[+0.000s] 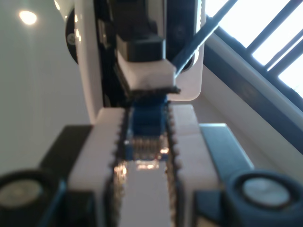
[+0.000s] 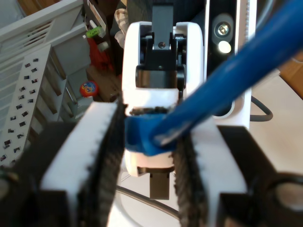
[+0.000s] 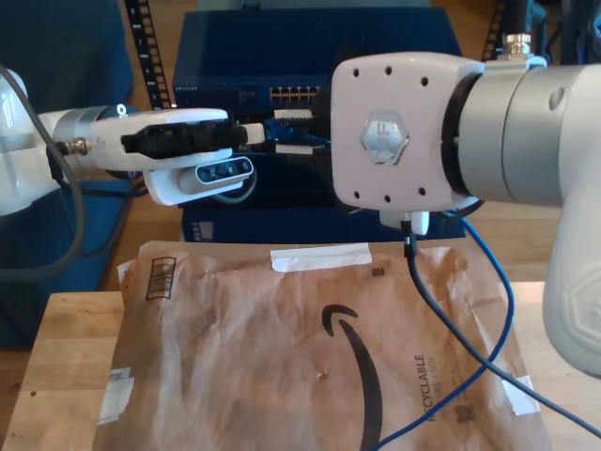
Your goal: Grab the cable and plug it in
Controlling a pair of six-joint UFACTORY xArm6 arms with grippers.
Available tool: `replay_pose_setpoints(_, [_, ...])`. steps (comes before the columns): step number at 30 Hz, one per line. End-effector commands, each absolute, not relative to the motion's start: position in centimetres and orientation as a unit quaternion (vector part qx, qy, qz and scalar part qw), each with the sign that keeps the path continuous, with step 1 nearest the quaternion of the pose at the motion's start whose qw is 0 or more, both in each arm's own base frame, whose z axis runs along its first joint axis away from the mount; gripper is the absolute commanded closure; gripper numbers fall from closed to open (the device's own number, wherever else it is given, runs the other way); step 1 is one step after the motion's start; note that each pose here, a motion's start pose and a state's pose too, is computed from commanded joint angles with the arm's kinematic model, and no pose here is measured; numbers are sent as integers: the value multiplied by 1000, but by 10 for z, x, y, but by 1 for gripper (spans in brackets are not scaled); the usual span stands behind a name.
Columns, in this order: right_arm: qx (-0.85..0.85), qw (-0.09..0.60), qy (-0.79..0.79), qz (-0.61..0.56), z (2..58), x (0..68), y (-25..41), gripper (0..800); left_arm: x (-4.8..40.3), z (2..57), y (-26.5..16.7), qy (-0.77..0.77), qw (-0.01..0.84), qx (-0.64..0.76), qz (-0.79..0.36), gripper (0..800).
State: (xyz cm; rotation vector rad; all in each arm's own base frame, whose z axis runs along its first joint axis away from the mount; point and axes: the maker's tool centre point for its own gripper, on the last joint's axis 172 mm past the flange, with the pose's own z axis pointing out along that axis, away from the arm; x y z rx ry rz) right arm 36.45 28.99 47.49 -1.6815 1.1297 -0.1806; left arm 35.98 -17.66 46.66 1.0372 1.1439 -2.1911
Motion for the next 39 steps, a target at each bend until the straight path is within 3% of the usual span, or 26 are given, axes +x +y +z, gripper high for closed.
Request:
replay_pose_setpoints(2, [-703, 526, 472, -76, 475, 364, 290, 666, 359, 467, -177, 415, 229, 378, -796, 766])
replay_pose_setpoints(3, [-703, 526, 473, -75, 475, 364, 290, 690, 359, 468, -176, 414, 229, 379, -796, 702])
replay_pose_setpoints(5, [-702, 526, 473, -75, 475, 364, 290, 742, 354, 470, -176, 404, 230, 383, -798, 407])
replay_pose_setpoints(11, [-699, 527, 478, -68, 474, 365, 291, 798, 354, 471, -178, 400, 237, 389, -795, 203])
replay_pose_setpoints(14, [-695, 530, 482, -63, 476, 365, 291, 798, 355, 471, -178, 402, 238, 390, -793, 171])
replay_pose_setpoints(18, [-688, 528, 495, -57, 475, 369, 291, 797, 358, 473, -178, 409, 244, 394, -787, 7])
replay_pose_setpoints(22, [-688, 524, 500, -55, 470, 372, 291, 797, 376, 466, -181, 448, 272, 388, -758, 5])
replay_pose_setpoints(29, [-673, 503, 539, -60, 450, 402, 273, 798, 401, 453, -150, 492, 307, 367, -728, 3])
replay_pose_setpoints(39, [-659, 482, 575, -62, 426, 424, 254, 798, 406, 375, -104, 632, 253, 398, -615, 3])
